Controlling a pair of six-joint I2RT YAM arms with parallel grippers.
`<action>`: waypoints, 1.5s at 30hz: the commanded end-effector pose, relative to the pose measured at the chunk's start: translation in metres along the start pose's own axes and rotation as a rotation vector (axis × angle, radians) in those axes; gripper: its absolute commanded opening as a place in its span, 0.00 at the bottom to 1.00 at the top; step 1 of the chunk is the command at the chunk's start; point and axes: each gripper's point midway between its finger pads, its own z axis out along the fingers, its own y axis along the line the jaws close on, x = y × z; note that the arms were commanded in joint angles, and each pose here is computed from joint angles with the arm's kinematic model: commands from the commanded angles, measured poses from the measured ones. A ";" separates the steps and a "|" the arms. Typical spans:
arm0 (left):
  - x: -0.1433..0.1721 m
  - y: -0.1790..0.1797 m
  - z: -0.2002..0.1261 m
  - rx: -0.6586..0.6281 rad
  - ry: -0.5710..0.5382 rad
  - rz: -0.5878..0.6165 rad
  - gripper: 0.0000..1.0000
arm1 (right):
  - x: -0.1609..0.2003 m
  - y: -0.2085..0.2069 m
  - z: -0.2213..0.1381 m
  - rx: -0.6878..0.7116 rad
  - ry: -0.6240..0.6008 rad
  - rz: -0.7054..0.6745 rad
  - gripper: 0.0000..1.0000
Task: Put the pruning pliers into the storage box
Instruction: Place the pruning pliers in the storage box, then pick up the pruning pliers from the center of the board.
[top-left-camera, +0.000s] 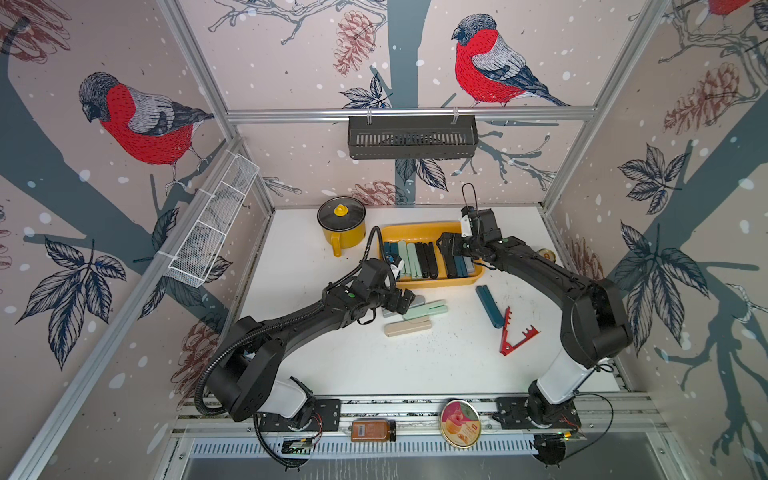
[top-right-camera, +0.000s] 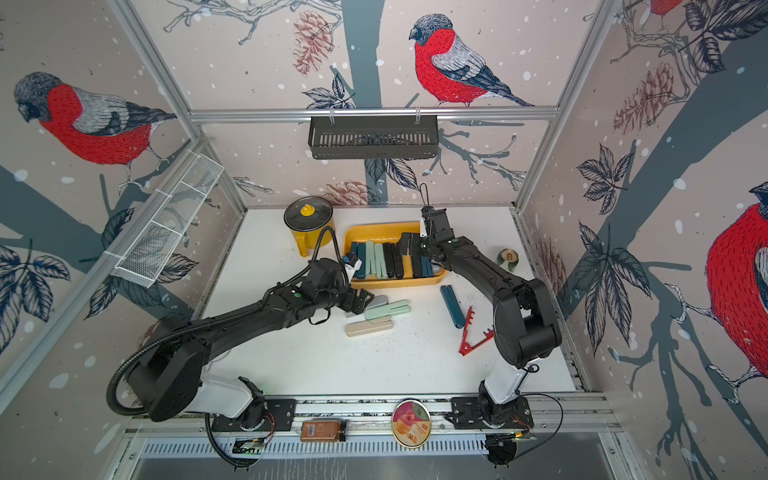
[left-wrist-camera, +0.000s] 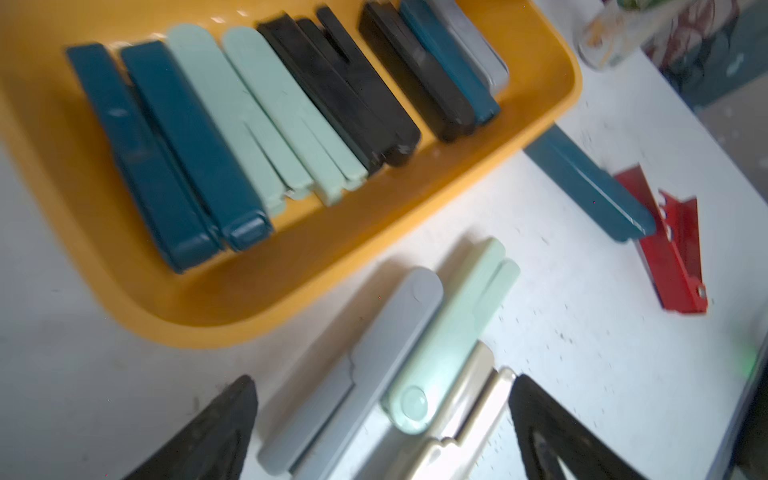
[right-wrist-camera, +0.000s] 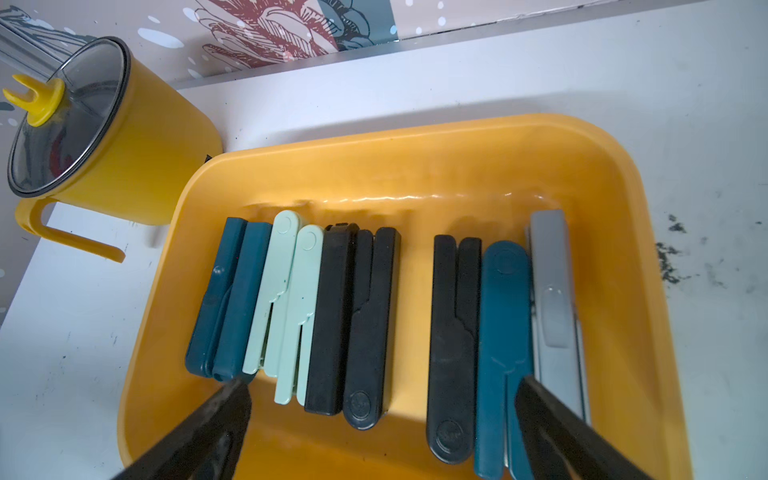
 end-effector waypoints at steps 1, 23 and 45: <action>0.033 -0.015 0.005 0.031 0.112 0.107 0.94 | -0.015 0.000 -0.009 -0.009 -0.070 -0.014 1.00; 0.089 -0.039 0.031 0.072 0.355 0.238 0.79 | -0.014 -0.024 -0.026 0.007 -0.106 0.039 1.00; 0.106 -0.053 0.047 0.017 0.431 0.227 0.39 | -0.010 -0.053 -0.039 0.018 -0.128 0.092 1.00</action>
